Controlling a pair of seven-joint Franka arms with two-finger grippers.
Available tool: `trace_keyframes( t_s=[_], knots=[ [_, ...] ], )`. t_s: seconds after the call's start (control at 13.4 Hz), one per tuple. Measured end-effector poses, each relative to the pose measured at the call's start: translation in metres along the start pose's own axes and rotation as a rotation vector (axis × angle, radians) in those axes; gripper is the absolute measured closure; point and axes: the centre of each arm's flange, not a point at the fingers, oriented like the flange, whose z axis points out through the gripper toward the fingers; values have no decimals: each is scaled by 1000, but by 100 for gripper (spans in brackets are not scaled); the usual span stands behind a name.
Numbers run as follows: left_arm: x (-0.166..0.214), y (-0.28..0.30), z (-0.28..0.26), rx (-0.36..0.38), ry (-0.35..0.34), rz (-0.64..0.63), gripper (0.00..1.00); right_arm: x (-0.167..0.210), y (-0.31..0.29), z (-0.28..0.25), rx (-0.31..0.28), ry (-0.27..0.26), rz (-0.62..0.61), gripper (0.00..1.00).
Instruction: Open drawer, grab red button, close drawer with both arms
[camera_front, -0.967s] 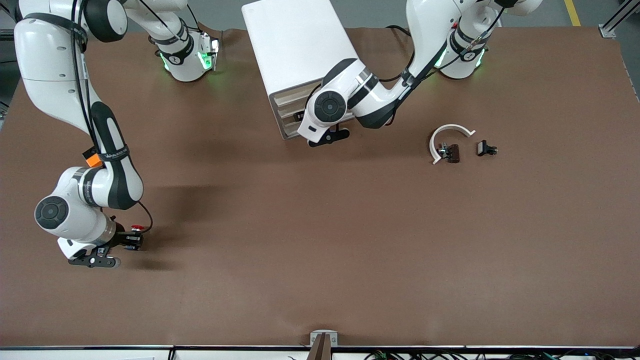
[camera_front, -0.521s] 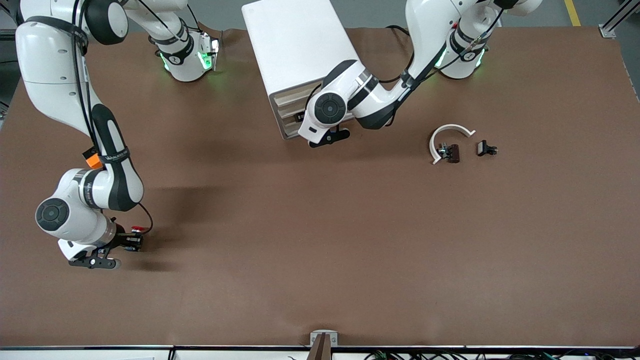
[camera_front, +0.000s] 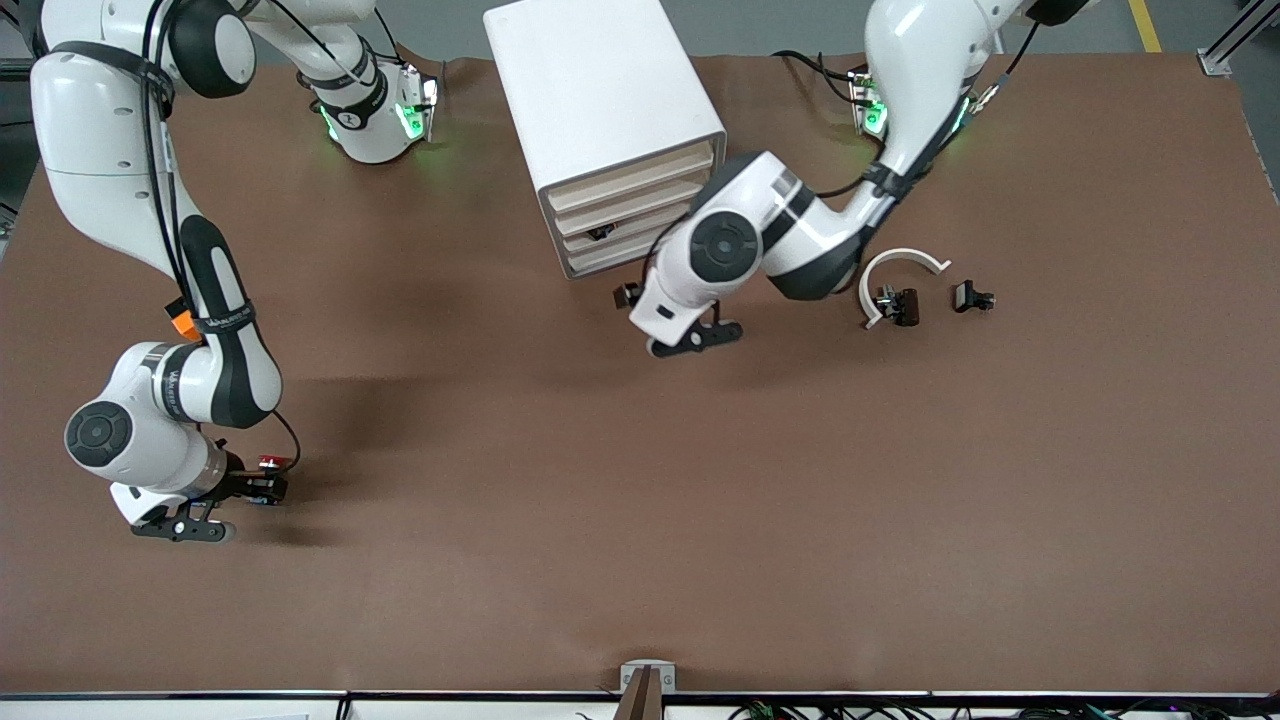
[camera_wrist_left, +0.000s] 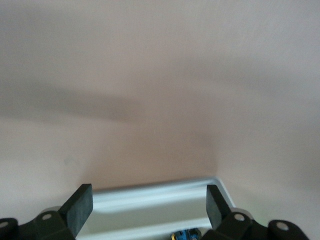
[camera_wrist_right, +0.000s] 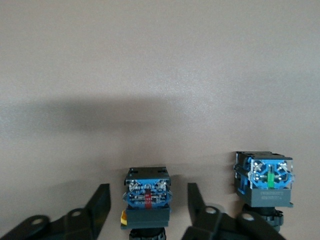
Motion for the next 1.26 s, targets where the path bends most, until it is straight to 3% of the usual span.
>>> trace_keyframes(
  t_s=[0.15,0.22,0.45,0.74,1.26],
  knots=[
    [32,-25,-21,-20,25,79,0,2,-1,-3,1,4,-4,1],
    [45,-37,-29,-28,34,105,0,3,-2,-5,2,-8,-5,0],
    [81,-77,-63,-42,84,181,0,2,-8,-26,10,-93,-13,0],
    [103,-143,-115,101,218,248,0,-8,-4,-119,18,-190,-9,0],
    [112,-255,-214,155,269,141,0,-66,14,-312,38,-200,7,0]
  ],
)
